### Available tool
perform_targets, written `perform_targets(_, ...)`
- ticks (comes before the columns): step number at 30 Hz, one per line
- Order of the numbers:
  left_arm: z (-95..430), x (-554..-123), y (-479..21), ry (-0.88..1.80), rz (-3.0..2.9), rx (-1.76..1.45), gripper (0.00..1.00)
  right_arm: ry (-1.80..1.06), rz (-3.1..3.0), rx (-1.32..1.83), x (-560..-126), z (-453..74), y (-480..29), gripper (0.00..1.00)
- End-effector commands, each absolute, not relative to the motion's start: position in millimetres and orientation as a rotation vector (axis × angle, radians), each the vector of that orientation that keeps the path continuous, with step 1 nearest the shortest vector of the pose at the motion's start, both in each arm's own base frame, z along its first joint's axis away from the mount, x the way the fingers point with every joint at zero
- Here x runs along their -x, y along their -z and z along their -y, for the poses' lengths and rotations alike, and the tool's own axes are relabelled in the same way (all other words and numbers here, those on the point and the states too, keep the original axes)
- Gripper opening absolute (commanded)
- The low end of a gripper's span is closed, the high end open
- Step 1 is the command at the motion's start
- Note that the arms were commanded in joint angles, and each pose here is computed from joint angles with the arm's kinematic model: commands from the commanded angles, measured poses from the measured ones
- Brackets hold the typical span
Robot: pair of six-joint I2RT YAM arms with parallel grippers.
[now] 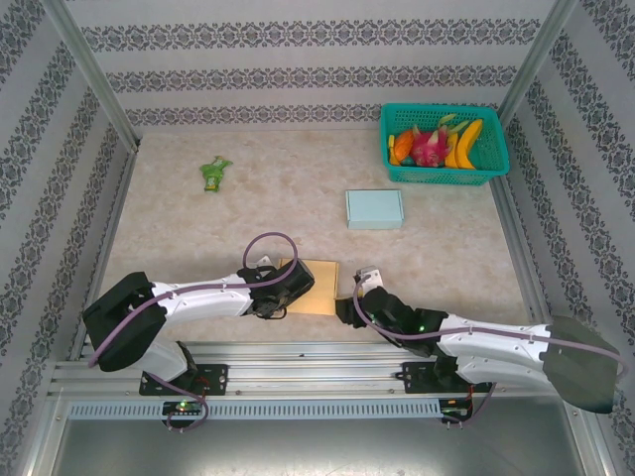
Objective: Fold the paper box
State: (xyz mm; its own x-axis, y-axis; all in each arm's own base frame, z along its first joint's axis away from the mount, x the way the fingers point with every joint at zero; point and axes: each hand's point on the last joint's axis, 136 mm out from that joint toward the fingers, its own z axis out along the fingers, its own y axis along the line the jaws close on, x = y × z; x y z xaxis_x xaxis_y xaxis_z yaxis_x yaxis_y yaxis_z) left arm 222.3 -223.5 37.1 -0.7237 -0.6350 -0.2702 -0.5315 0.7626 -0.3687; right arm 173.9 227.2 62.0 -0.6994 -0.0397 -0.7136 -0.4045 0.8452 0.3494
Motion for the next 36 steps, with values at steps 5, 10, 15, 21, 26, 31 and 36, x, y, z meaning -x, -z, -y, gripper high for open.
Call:
perform_targets(5,206,-202,-11,0.206,-2.656,0.878,0.91,-0.658,-2.284,0.312,-161,-236,-59,0.55)
perform_targets(10,207,-201,-9,0.206,-2.668,0.876,0.9,-0.692,-2.296,0.32,-160,-246,-59,0.55)
perform_targets(15,209,-201,-11,0.211,-2.667,0.87,0.9,-0.73,-2.305,0.336,-159,-259,-59,0.54)
perform_targets(21,210,-201,-12,0.21,-2.666,0.859,0.9,-0.775,-2.303,0.369,-156,-274,-67,0.48)
perform_targets(26,210,-201,-12,0.203,-2.664,0.858,0.9,-0.786,-2.288,0.372,-155,-276,-72,0.44)
perform_targets(31,207,-199,-13,0.194,-2.663,0.858,0.9,-0.747,-2.301,0.388,-153,-274,-67,0.46)
perform_targets(36,204,-198,-16,0.188,-2.653,0.86,0.9,-0.651,-2.282,0.355,-159,-261,-64,0.52)
